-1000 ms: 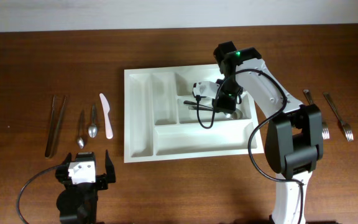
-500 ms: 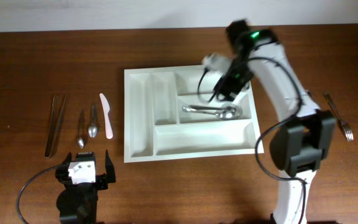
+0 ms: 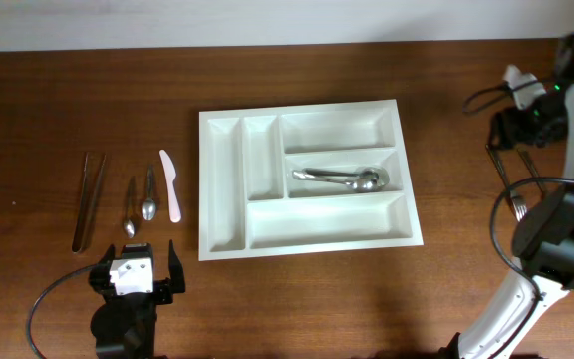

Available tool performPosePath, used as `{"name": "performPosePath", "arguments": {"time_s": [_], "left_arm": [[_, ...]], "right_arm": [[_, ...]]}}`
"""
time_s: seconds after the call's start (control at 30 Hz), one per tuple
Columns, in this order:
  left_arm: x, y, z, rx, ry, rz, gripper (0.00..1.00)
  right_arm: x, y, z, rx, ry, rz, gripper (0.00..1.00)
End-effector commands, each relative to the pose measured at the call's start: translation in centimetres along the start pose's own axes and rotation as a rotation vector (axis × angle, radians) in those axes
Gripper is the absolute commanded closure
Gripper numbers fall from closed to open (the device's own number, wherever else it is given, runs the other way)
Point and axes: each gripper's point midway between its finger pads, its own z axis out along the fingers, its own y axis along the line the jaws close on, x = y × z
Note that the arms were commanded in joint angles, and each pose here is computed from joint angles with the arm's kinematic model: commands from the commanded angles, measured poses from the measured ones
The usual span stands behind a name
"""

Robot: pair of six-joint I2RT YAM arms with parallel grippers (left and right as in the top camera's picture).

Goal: Pack container
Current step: 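Move the right gripper to the left fork and grasp its handle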

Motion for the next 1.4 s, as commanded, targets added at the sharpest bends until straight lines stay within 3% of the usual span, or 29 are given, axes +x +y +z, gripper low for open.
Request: {"name": "performPosePath", "arguments": {"time_s": [0.0,0.37,1.2,1.3,1.37], "left_arm": [[0.2,0.0,0.1,-0.004,0.000,0.018,0.01],[0.2,0.0,0.1,-0.004,0.000,0.018,0.01],[0.2,0.0,0.1,-0.004,0.000,0.018,0.01],[0.2,0.0,0.1,-0.004,0.000,0.017,0.01],[0.2,0.0,0.1,-0.004,0.000,0.018,0.01]], "right_arm": [[3.2,-3.4,3.3,-0.006,0.030,0.103,0.32],[6.1,-4.5,8.5,-0.020,0.054,0.106,0.34],[9.0,-4.2,13.7,0.019,0.101,0.115,0.46],[9.2,-4.1,14.3,0.023,0.098,0.157,0.51],[9.1,-4.1,14.3,0.019,0.095,0.167,0.62]]}}
